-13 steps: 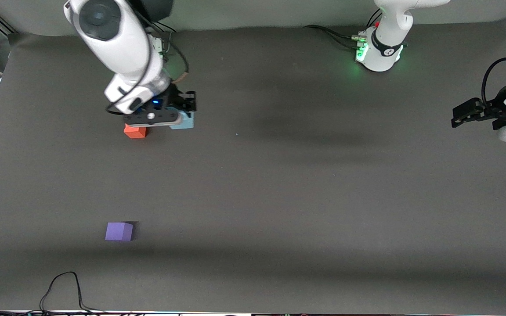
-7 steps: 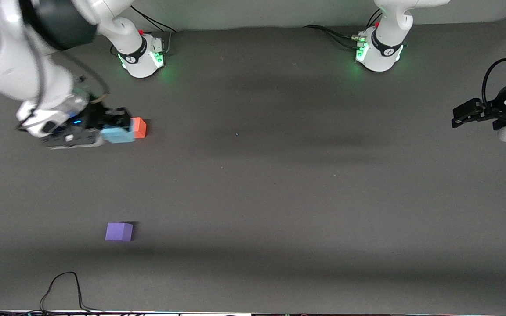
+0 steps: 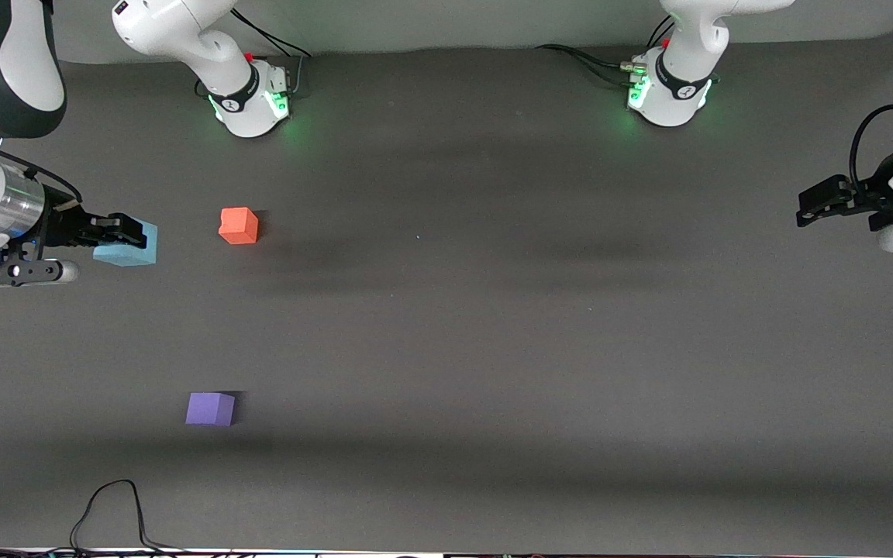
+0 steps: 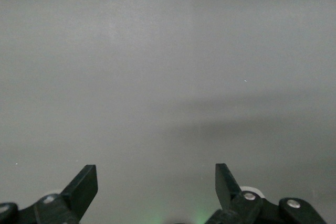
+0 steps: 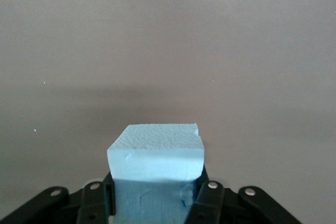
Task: Place blue block between orange and purple blocks
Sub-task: 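Move the blue block between the orange and purple blocks and lower it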
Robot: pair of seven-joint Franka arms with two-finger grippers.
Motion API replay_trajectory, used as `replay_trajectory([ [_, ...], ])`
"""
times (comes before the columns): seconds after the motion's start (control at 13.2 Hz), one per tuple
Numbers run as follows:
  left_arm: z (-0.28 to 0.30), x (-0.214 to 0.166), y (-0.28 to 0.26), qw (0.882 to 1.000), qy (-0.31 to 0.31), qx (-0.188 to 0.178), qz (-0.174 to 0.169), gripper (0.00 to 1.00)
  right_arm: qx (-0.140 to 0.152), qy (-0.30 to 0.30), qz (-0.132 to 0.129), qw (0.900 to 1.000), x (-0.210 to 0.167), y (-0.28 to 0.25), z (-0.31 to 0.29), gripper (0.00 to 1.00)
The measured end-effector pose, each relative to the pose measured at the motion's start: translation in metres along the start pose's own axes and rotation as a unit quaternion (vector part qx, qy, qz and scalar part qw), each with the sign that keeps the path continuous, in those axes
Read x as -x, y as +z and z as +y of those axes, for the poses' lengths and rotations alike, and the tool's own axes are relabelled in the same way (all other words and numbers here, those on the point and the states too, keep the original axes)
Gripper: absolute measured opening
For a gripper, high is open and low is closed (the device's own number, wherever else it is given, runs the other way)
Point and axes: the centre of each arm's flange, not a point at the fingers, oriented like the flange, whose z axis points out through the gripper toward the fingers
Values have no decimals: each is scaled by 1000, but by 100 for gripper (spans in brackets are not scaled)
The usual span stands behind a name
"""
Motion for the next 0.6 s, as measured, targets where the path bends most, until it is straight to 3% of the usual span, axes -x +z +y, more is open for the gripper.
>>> replay_trajectory([
  [0.45,-1,-1,0,1000,0,0,1,100,33,15,54,998,-33,149,-3,54],
  [0.6,-1,-1,1,1000,0,0,1,100,14,8,56,998,-47,195,-10,54],
])
